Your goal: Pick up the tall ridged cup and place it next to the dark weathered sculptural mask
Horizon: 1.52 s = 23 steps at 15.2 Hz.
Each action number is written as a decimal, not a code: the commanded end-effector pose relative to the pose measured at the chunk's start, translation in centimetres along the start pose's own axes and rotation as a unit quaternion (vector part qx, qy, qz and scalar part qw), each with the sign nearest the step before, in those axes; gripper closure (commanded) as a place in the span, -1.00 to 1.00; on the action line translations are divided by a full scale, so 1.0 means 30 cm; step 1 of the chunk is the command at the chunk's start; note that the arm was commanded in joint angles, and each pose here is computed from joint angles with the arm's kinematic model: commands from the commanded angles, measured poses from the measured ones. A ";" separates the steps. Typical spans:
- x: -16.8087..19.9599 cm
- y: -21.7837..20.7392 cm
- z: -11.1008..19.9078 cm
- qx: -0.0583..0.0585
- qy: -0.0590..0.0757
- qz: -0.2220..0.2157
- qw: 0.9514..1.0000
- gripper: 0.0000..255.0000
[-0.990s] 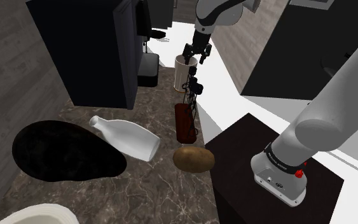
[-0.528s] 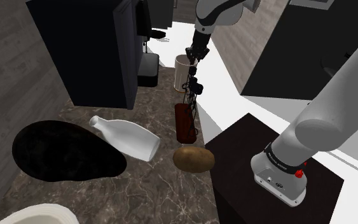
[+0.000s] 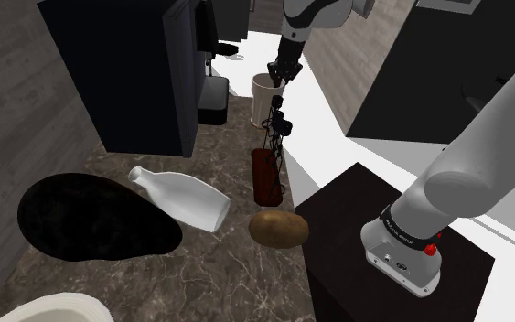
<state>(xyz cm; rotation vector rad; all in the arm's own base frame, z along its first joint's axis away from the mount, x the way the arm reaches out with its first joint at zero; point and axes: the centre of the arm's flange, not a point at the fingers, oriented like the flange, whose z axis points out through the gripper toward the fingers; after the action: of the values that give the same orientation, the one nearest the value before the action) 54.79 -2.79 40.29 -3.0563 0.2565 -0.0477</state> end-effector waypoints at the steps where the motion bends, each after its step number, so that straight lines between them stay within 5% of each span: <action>1: 0.001 0.002 -0.038 0.000 0.000 0.000 1.000 1.00; 23: 0.011 -0.028 -0.424 0.000 0.000 0.000 1.000 1.00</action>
<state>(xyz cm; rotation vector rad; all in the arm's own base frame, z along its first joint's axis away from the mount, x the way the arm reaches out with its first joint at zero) 54.80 -2.91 52.39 -3.0563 0.2566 -0.0476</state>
